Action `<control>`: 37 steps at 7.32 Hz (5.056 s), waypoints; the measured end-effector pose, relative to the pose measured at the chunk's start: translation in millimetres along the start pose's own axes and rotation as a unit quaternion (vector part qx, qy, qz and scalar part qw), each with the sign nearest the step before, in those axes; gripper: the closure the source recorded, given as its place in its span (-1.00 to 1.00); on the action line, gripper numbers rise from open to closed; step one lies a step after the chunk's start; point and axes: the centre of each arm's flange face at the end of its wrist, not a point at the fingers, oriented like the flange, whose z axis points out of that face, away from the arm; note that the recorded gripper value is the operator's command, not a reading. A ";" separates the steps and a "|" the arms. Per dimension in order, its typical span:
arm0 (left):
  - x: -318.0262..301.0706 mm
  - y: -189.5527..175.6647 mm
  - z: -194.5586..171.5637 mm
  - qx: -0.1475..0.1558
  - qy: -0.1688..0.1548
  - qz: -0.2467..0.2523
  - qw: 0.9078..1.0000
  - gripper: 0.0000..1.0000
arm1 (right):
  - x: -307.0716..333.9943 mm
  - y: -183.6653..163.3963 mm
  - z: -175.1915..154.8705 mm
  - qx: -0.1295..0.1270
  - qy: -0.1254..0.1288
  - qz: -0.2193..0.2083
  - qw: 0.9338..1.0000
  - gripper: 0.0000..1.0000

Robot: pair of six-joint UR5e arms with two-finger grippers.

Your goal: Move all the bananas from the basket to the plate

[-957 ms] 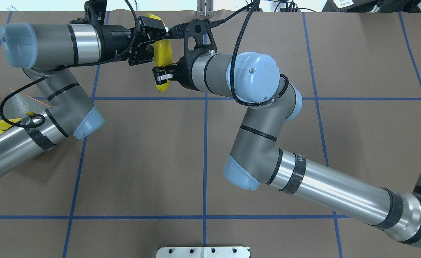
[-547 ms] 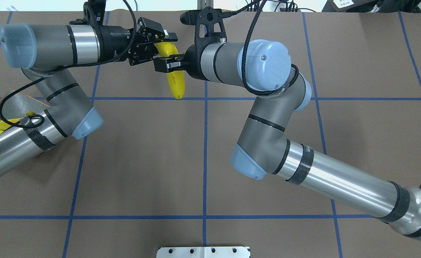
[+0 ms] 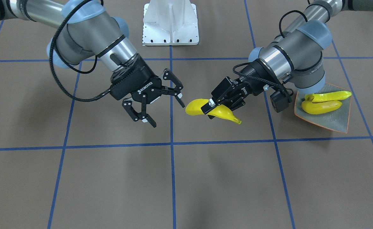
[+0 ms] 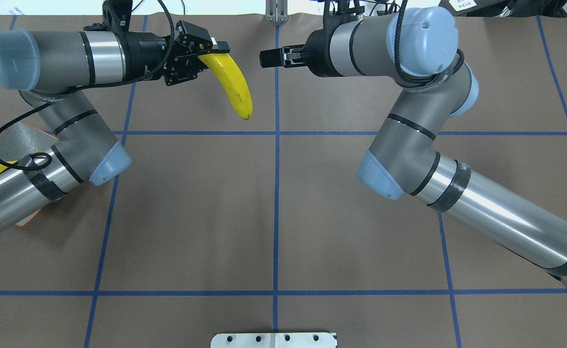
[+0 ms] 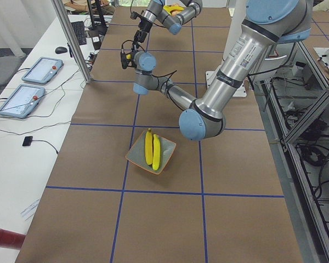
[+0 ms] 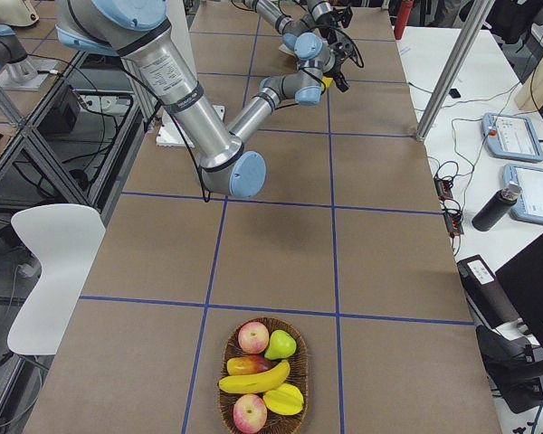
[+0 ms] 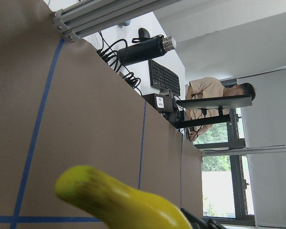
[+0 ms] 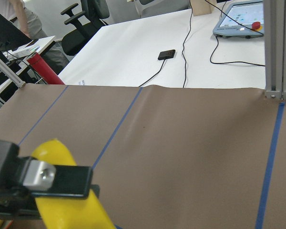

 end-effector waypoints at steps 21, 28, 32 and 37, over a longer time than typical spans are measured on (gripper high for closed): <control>-250.7 -73.0 -310.5 0.043 -0.304 0.182 0.934 -0.86 | 334.8 -58.5 -186.6 -0.148 0.154 -0.090 0.973 -1.00; -238.3 -70.1 -301.3 0.040 -0.292 0.192 0.936 -0.98 | 345.6 -58.1 -195.6 -0.151 0.154 -0.086 0.973 -1.00; -219.1 -72.5 -287.3 0.040 -0.275 0.204 0.939 -0.98 | 467.6 15.4 -290.0 -0.196 0.176 -0.123 0.957 -1.00; -209.1 -76.5 -277.0 0.043 -0.267 0.212 0.939 -0.98 | 653.4 171.2 -412.7 -0.273 0.154 -0.142 0.939 -0.99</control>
